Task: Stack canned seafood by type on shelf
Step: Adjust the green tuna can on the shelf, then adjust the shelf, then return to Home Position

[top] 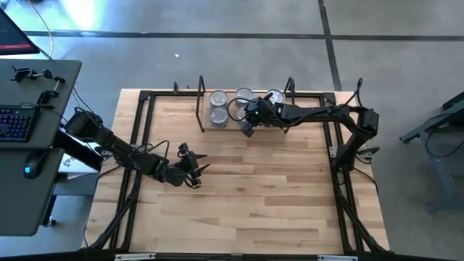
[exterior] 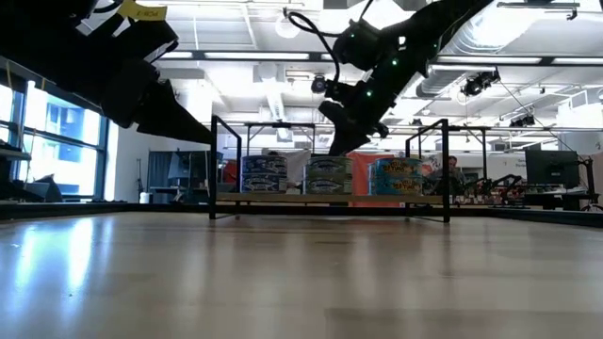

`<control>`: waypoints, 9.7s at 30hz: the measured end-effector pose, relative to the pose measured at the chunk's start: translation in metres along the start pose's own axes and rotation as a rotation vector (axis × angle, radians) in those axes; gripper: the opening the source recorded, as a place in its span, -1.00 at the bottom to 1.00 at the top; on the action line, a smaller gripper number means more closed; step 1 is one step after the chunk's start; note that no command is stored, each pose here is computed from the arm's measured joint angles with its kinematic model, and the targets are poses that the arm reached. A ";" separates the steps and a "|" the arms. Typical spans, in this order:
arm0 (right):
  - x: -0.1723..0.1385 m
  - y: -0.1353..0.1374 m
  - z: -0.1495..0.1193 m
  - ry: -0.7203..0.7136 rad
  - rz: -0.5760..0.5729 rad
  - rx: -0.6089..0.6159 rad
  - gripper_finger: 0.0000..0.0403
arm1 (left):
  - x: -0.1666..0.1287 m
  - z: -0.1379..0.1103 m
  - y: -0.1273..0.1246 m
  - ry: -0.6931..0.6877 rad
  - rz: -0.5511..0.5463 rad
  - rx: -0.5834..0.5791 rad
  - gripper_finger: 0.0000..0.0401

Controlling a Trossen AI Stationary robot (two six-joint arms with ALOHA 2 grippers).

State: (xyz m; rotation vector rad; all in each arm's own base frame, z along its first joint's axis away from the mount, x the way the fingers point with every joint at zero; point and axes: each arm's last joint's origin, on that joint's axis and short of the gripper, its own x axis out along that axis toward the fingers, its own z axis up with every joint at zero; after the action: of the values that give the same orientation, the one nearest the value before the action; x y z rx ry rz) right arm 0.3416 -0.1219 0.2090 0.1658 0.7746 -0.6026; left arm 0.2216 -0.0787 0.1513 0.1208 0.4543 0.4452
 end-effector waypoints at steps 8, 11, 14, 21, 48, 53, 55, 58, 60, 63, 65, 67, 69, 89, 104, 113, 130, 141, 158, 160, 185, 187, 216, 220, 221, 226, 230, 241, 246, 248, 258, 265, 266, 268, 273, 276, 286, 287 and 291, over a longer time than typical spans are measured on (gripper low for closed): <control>0.000 0.002 0.008 -0.084 0.015 0.000 -1.00 | 0.000 0.000 0.000 0.000 0.000 -0.017 -0.20; -0.002 0.006 0.013 -0.144 0.028 -0.009 -1.00 | 0.000 0.000 0.000 0.000 0.000 -0.017 -0.20; -0.007 0.015 0.019 -0.216 0.052 -0.042 -1.00 | 0.000 0.000 0.000 0.000 0.000 -0.025 -0.20; -0.034 0.051 0.005 -0.145 0.071 -0.183 -1.00 | 0.000 0.000 0.000 -0.001 0.000 -0.065 -0.20; -0.109 0.124 -0.130 -0.191 0.277 -0.108 -1.00 | 0.112 0.101 0.122 0.293 0.111 -0.143 -0.98; -0.111 0.129 -0.121 -0.262 0.356 -0.156 -1.00 | 0.121 0.094 0.134 0.329 0.162 -0.101 -0.98; -0.114 0.131 -0.117 -0.277 0.362 -0.163 -1.00 | 0.121 0.093 0.136 0.327 0.167 -0.097 -0.99; -0.119 0.135 -0.111 -0.302 0.376 -0.193 -1.00 | 0.121 0.094 0.137 0.325 0.171 -0.092 -1.00; -0.125 0.139 -0.107 -0.326 0.389 -0.222 -1.00 | 0.120 0.094 0.136 0.324 0.166 -0.080 -1.00; -0.134 0.144 -0.098 -0.369 0.395 -0.264 -1.00 | 0.120 0.099 0.132 0.313 0.152 -0.062 -1.00; -0.139 0.147 -0.094 -0.385 0.373 -0.289 -1.00 | 0.119 0.108 0.128 0.292 0.137 -0.036 -1.00; -0.144 0.149 -0.091 -0.380 0.333 -0.305 -1.00 | 0.114 0.120 0.122 0.260 0.115 -0.006 -1.00; -0.151 0.147 -0.091 -0.357 0.291 -0.304 -1.00 | 0.105 0.131 0.116 0.230 0.092 0.012 -1.00; -0.185 0.034 -0.157 -0.407 0.502 -0.077 -1.00 | -0.039 0.082 0.109 -0.061 -0.059 -0.173 -1.00; -0.175 -0.020 -0.189 -0.591 0.654 -0.090 -1.00 | -0.079 0.030 0.149 -0.159 0.013 -0.286 -1.00; -0.163 -0.021 -0.208 -0.658 0.735 -0.078 -1.00 | -0.093 0.006 0.157 -0.280 -0.053 -0.303 -1.00; -0.157 -0.020 -0.213 -0.718 0.752 -0.092 -1.00 | -0.072 -0.033 0.142 -0.480 -0.221 -0.212 -1.00; -0.155 -0.024 -0.211 -0.698 0.672 0.076 -1.00 | -0.067 -0.039 0.138 -0.488 -0.265 -0.219 -1.00; -0.170 -0.040 -0.213 -0.778 0.699 0.034 -1.00 | -0.065 -0.043 0.137 -0.438 -0.265 -0.215 -1.00; -0.166 -0.038 -0.215 -0.793 0.703 0.036 -1.00 | -0.065 -0.043 0.137 -0.434 -0.268 -0.225 -1.00; -0.158 -0.037 -0.220 -0.701 0.628 -0.083 -1.00 | -0.064 -0.044 0.137 -0.428 -0.273 -0.239 -1.00; -0.158 -0.036 -0.220 -0.701 0.660 -0.129 -1.00 | -0.064 -0.044 0.137 -0.428 -0.275 -0.238 -1.00; -0.159 -0.033 -0.220 -0.738 0.736 -0.178 -1.00 | -0.054 -0.050 0.132 -0.302 -0.325 -0.221 -1.00; -0.159 -0.033 -0.220 -0.738 0.736 -0.178 -1.00 | -0.054 -0.050 0.132 -0.301 -0.327 -0.233 -1.00; -0.159 -0.033 -0.220 -0.738 0.736 -0.178 -1.00 | -0.054 -0.050 0.132 -0.301 -0.327 -0.233 -1.00; -0.159 -0.033 -0.220 -0.740 0.734 -0.184 -1.00 | -0.055 -0.050 0.132 -0.301 -0.328 -0.233 -1.00; -0.159 -0.033 -0.220 -0.737 0.736 -0.178 -1.00 | -0.057 -0.048 0.131 -0.330 -0.346 -0.232 -1.00; -0.158 -0.033 -0.220 -0.737 0.734 -0.178 -1.00 | -0.070 -0.041 0.129 -0.462 -0.402 -0.240 -1.00; -0.158 -0.033 -0.220 -0.736 0.732 -0.177 -1.00 | -0.070 -0.041 0.128 -0.458 -0.422 -0.235 -1.00; -0.158 -0.033 -0.220 -0.737 0.732 -0.177 -1.00 | -0.071 -0.041 0.127 -0.460 -0.431 -0.233 -1.00; -0.158 -0.033 -0.220 -0.737 0.731 -0.177 -1.00 | -0.071 -0.041 0.126 -0.459 -0.441 -0.231 -1.00; -0.158 -0.033 -0.220 -0.736 0.731 -0.176 -1.00 | -0.071 -0.041 0.126 -0.459 -0.441 -0.231 -1.00; -0.158 -0.033 -0.220 -0.737 0.731 -0.177 -1.00 | -0.071 -0.041 0.126 -0.459 -0.441 -0.231 -1.00; -0.158 -0.033 -0.220 -0.737 0.731 -0.177 -1.00 | -0.071 -0.041 0.126 -0.459 -0.441 -0.231 -1.00; -0.158 -0.033 -0.220 -0.736 0.731 -0.177 -1.00 | -0.071 -0.041 0.126 -0.459 -0.441 -0.231 -1.00; -0.158 -0.033 -0.220 -0.737 0.731 -0.177 -1.00 | -0.071 -0.041 0.126 -0.459 -0.441 -0.231 -1.00; -0.158 -0.033 -0.220 -0.737 0.730 -0.177 -1.00 | -0.071 -0.041 0.126 -0.459 -0.441 -0.231 -1.00; -0.158 -0.033 -0.220 -0.736 0.731 -0.177 -1.00 | -0.071 -0.041 0.126 -0.459 -0.442 -0.231 -1.00; -0.158 -0.033 -0.220 -0.736 0.731 -0.177 -1.00 | -0.071 -0.041 0.126 -0.459 -0.441 -0.231 -1.00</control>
State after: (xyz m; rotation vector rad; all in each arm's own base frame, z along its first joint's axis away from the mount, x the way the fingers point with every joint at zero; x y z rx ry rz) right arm 0.1010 0.0003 0.1652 0.0453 0.0183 0.1197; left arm 0.0971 0.0034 0.1692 -0.1010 -0.0294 0.0260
